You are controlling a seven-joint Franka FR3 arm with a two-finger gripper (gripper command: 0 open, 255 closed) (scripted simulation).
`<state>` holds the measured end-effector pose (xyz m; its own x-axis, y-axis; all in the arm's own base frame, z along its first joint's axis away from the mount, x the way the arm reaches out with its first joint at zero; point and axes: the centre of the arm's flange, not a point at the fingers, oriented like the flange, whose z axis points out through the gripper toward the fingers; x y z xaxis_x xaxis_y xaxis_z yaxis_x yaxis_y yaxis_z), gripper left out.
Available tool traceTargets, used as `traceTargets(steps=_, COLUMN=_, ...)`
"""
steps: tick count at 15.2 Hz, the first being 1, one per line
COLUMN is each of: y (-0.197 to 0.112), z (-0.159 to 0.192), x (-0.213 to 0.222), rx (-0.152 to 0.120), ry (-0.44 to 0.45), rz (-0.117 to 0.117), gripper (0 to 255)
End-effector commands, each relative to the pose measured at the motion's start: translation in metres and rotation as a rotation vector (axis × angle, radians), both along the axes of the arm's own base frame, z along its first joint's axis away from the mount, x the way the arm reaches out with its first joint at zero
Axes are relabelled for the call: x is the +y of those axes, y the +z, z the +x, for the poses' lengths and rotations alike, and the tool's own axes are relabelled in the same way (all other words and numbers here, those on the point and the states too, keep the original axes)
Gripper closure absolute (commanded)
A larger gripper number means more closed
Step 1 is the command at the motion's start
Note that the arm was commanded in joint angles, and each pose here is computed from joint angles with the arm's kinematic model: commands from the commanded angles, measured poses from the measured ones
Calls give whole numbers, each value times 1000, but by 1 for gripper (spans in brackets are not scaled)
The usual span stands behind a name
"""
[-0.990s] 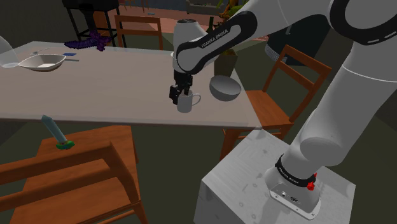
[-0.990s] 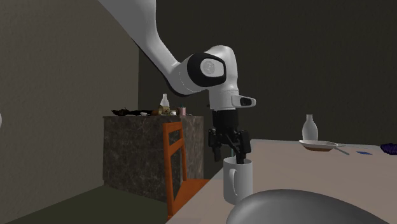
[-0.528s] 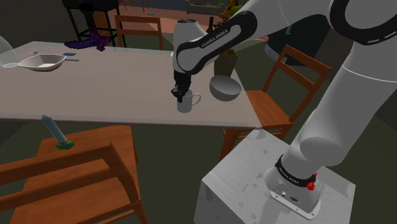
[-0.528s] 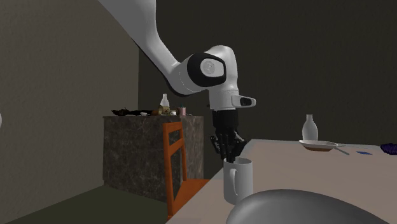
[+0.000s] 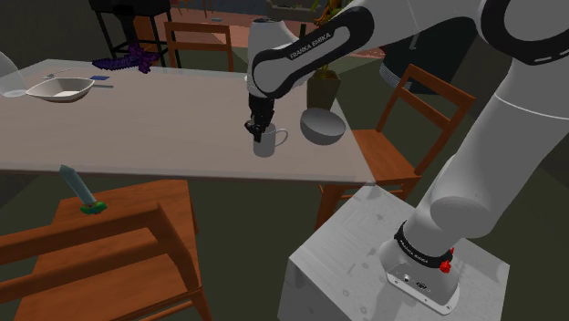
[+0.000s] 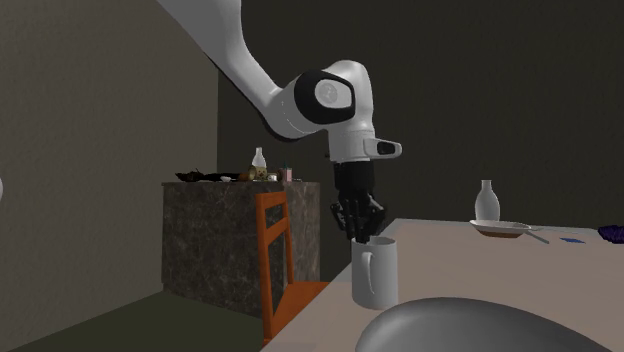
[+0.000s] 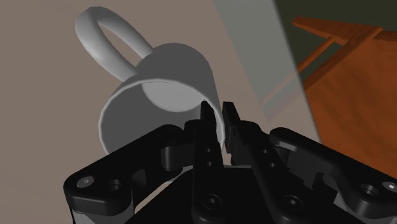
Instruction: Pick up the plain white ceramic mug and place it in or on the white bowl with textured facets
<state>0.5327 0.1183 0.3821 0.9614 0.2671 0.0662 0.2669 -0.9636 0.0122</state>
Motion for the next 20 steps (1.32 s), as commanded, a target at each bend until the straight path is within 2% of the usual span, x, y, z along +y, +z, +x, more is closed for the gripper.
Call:
traceTargets(steps=1, y=11, z=0, x=-1, rx=0, ry=0, rz=0, gripper=255)
traceTargets(steps=20, y=111, z=0, x=-1, rx=0, ry=0, rz=0, gripper=255)
